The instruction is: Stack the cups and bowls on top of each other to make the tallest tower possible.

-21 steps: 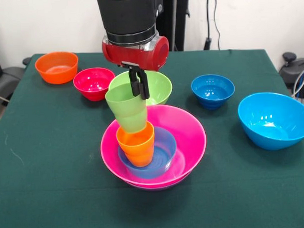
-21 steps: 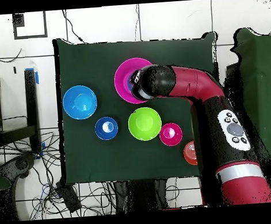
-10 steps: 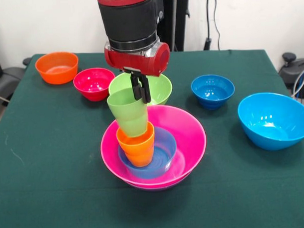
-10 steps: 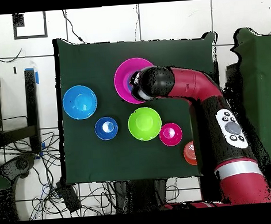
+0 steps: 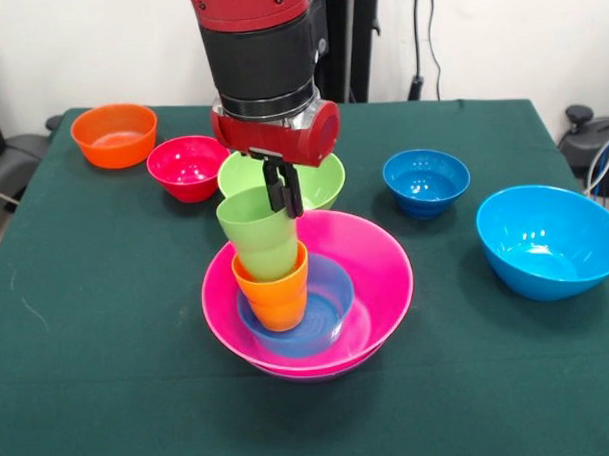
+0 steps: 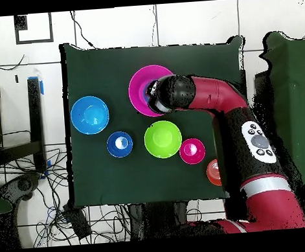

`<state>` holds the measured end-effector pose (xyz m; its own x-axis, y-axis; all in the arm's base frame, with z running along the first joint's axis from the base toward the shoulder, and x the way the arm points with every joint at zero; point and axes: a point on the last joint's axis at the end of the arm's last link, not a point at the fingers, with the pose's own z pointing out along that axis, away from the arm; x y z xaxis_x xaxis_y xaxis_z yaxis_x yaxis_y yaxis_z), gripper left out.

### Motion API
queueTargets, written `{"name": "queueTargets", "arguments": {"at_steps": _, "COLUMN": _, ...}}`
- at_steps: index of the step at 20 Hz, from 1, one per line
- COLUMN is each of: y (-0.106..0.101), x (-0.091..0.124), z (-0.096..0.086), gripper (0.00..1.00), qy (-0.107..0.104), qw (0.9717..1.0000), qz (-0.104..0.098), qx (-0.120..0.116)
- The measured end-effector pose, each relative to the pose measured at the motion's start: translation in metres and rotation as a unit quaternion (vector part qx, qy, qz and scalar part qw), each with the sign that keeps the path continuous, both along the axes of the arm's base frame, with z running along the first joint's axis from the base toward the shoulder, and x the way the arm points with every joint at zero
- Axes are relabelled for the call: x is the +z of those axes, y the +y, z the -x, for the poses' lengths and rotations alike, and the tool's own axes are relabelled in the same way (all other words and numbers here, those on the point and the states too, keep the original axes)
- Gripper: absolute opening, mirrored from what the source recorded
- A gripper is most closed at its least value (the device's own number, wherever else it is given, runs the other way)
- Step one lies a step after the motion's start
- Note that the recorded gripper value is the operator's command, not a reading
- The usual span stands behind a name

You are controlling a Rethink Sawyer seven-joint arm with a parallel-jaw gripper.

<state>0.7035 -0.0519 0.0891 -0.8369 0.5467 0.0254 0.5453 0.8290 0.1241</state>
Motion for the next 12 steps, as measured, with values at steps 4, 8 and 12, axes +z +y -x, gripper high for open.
{"name": "queueTargets", "arguments": {"at_steps": 4, "y": 0.0, "x": -0.0017, "z": -0.0003, "gripper": 0.0, "qy": -0.002, "qw": 1.0, "qz": 0.001, "qx": 0.0}}
{"name": "queueTargets", "arguments": {"at_steps": 8, "y": -0.0002, "x": -0.0018, "z": -0.0006, "gripper": 1.0, "qy": -0.004, "qw": 1.0, "qz": 0.001, "qx": 0.0}}
{"name": "queueTargets", "arguments": {"at_steps": 12, "y": -0.0005, "x": -0.0017, "z": -0.0017, "gripper": 1.0, "qy": -0.008, "qw": 1.0, "qz": 0.002, "qx": 0.0}}
